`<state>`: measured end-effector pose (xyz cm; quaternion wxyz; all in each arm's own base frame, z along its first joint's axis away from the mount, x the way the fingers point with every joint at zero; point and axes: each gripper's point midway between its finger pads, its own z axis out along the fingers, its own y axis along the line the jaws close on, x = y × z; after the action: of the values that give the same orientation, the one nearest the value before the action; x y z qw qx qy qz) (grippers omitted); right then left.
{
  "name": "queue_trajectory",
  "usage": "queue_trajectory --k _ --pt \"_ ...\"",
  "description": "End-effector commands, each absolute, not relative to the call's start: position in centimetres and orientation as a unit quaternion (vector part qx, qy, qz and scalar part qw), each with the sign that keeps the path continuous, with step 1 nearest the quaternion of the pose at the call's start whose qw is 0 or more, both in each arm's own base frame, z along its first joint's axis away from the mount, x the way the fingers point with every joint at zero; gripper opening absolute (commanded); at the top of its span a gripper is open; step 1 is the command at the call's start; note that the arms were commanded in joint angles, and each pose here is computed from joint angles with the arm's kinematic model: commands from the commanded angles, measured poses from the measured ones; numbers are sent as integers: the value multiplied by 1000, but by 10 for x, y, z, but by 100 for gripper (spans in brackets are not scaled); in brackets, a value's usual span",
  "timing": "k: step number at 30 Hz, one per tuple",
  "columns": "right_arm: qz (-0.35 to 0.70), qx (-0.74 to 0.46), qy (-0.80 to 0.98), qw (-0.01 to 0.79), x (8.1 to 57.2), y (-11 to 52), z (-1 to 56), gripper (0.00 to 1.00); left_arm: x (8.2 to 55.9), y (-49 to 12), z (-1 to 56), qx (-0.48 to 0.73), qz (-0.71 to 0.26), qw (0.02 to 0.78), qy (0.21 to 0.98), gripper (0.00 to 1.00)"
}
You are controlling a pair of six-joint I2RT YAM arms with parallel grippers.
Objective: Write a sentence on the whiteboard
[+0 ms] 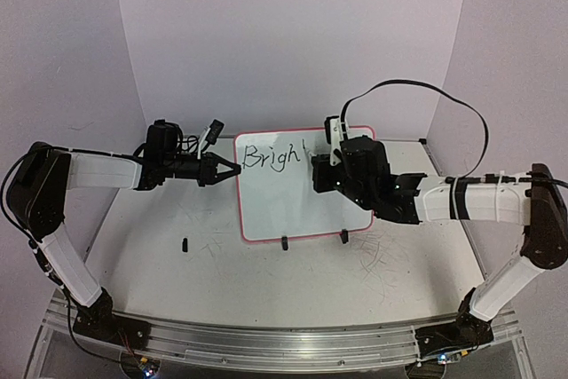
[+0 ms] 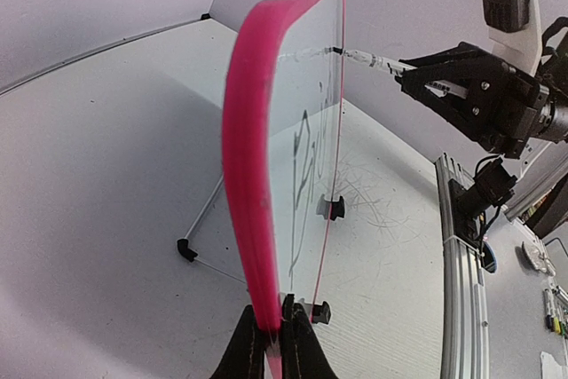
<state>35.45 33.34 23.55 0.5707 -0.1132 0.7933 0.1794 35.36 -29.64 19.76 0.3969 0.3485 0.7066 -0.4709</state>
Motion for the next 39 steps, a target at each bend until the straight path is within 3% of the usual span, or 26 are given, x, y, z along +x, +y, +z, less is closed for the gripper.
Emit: queue_trajectory --k 1,22,28,39 --pt "181 -109 802 559 349 331 226 0 359 -294 233 378 -449 463 665 0" --pt "163 -89 803 566 343 312 233 0 358 -294 233 377 -447 464 665 0" --pt "218 -123 775 581 337 332 257 0 358 -294 233 378 -447 465 664 0" --pt "212 -120 772 587 352 347 259 0 358 -294 233 378 -448 464 664 0"
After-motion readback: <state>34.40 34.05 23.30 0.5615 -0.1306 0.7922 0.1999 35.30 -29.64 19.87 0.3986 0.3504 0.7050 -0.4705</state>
